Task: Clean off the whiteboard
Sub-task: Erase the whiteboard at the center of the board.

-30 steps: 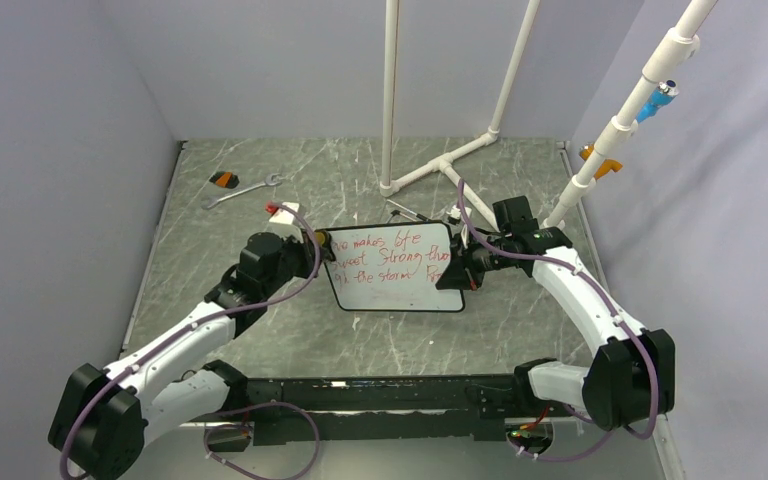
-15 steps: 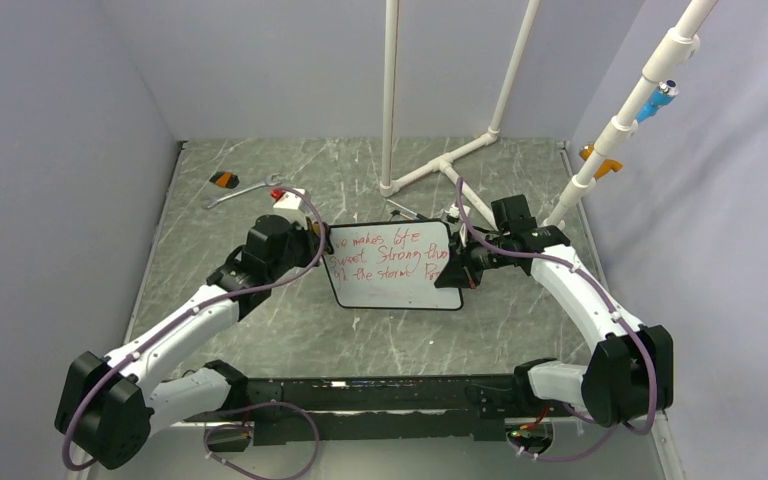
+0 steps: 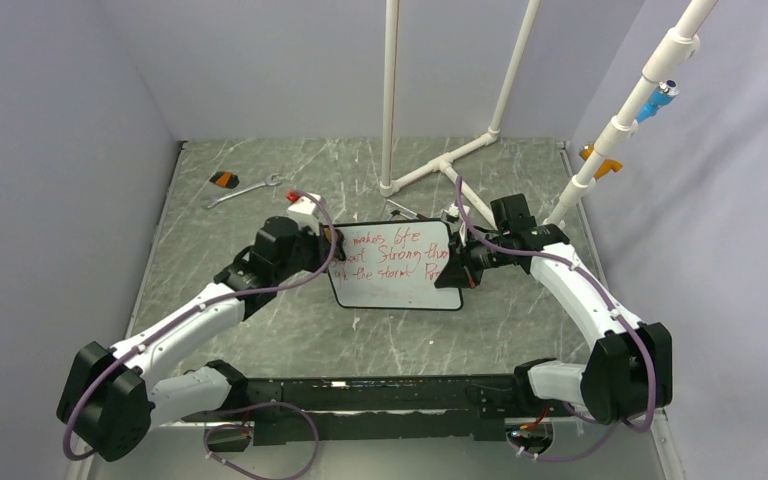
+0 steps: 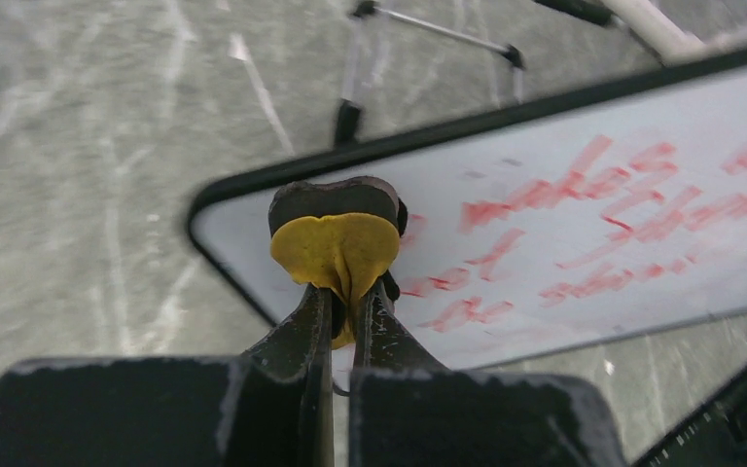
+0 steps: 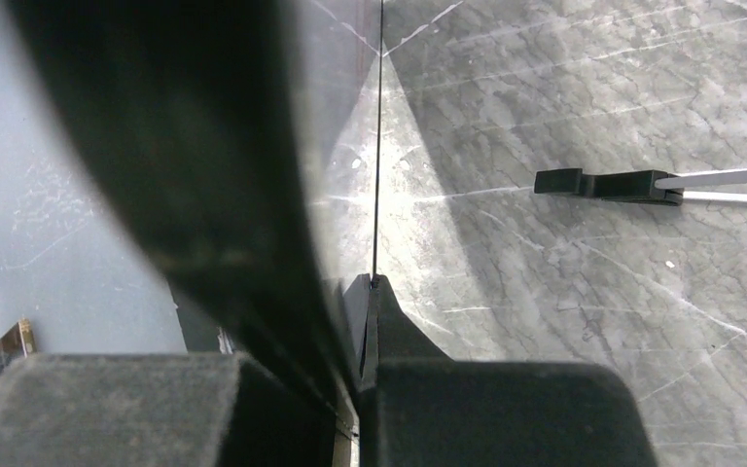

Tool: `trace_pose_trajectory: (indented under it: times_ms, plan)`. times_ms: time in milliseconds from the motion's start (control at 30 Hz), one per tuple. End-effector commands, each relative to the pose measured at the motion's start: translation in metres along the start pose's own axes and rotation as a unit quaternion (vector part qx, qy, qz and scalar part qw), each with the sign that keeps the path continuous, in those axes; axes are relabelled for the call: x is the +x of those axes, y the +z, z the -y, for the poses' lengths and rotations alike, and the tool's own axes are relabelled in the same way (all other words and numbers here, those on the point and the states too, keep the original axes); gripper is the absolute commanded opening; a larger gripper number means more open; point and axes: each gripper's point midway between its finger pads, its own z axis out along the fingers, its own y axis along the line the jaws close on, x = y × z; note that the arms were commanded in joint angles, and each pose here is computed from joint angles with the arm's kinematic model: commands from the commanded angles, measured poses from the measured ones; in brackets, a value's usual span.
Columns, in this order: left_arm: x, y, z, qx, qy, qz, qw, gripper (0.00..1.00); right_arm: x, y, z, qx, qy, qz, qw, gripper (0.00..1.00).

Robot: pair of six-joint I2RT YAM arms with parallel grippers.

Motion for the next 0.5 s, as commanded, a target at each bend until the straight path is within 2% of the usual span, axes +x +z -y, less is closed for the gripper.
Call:
trace_pose_trajectory:
  times_ms: [0,67,200,300,467]
  plan:
    - [0.012,0.005,0.047,0.069,0.011,-0.008,0.998,0.0,0.002,0.004,-0.019,-0.054,-0.07,-0.013,0.996,0.0]
    - [0.012,0.006,0.035,0.034,-0.007,-0.002,0.999,0.0,0.004,0.005,-0.018,-0.054,-0.07,-0.015,0.996,0.0]
    - [-0.004,0.001,-0.014,-0.067,-0.036,0.036,0.996,0.0,0.004,0.005,-0.018,-0.055,-0.07,-0.015,0.996,0.0]
    - [-0.013,-0.004,-0.038,-0.092,-0.049,0.054,0.993,0.0,0.003,0.004,-0.017,-0.05,-0.072,-0.014,0.996,0.0]
    - [-0.01,-0.002,-0.048,-0.095,-0.042,0.04,0.994,0.0,0.003,0.005,-0.015,-0.048,-0.072,-0.016,0.996,0.0]
